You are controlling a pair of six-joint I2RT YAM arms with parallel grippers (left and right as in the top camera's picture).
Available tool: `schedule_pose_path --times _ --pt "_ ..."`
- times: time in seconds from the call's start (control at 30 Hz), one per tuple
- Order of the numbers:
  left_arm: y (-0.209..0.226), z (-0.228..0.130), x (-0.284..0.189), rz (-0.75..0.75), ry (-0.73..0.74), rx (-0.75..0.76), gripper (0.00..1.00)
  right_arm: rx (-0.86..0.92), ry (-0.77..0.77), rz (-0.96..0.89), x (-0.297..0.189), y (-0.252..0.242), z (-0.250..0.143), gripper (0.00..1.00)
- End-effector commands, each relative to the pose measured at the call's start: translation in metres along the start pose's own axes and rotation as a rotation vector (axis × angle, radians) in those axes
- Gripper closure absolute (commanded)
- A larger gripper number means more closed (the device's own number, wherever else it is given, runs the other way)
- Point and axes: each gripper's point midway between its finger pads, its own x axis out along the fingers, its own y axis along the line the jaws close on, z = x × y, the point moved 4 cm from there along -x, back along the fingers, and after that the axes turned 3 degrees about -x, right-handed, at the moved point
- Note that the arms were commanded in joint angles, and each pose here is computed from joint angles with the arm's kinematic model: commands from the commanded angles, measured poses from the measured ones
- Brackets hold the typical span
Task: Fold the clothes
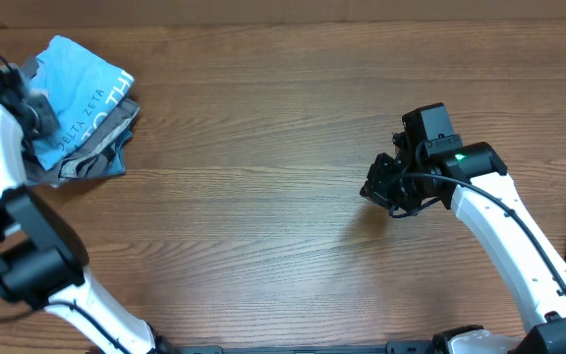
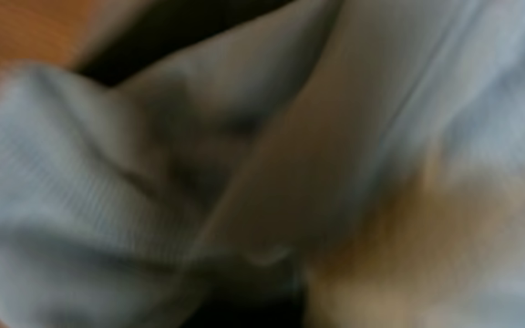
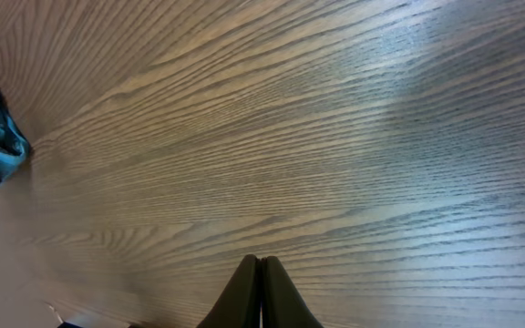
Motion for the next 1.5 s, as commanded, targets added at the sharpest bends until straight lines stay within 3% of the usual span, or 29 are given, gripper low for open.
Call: schedule_pose_path --times 0.0,0.17,0.37,0.5,0.7,0.73,0.8,0.83,0.9,1.0,1.2,1.47 --pt "0.017 -0.031 0.045 0.094 0.121 -0.07 0.86 -0.003 -0.018 0.008 -0.004 0.003 0.003 0.95" --pt "0.011 -0.019 0.007 0.041 0.077 -0.088 0.82 -0.02 -0.02 -0.003 -0.004 0.001 0.003 0.95" --pt "-0.042 0.002 -0.167 -0.283 -0.195 0.005 0.67 -0.191 -0.168 -0.003 -0.034 0.017 0.02 0.94" --pt "-0.083 -0.036 -0.266 -0.394 -0.3 0.188 0.57 -0.358 -0.353 0.038 -0.09 0.046 0.029 0.91" --pt "-0.121 -0.121 -0.351 -0.482 -0.325 0.437 0.44 -0.509 -0.583 0.135 -0.173 0.078 0.015 0.91" --pt "-0.124 -0.135 -0.359 -0.495 -0.314 0.472 0.37 -0.519 -0.609 0.153 -0.183 0.08 0.009 0.89" --pt "-0.126 -0.161 -0.37 -0.517 -0.281 0.536 0.1 -0.536 -0.641 0.182 -0.197 0.08 -0.002 0.81" --pt "-0.127 -0.171 -0.374 -0.528 -0.265 0.56 0.0 -0.542 -0.659 0.191 -0.204 0.08 -0.008 0.72" --pt "-0.128 -0.184 -0.378 -0.536 -0.243 0.591 0.0 -0.553 -0.692 0.21 -0.215 0.08 -0.016 0.55" --pt "-0.127 -0.192 -0.379 -0.525 -0.224 0.613 0.0 -0.565 -0.727 0.228 -0.227 0.078 -0.027 0.0" --pt "-0.13 -0.194 -0.372 -0.52 -0.179 0.617 0.0 -0.569 -0.74 0.235 -0.233 0.076 -0.034 0.0" --pt "-0.138 -0.19 -0.36 -0.506 -0.136 0.624 0.0 -0.533 -0.64 0.182 -0.214 0.065 -0.036 0.0"
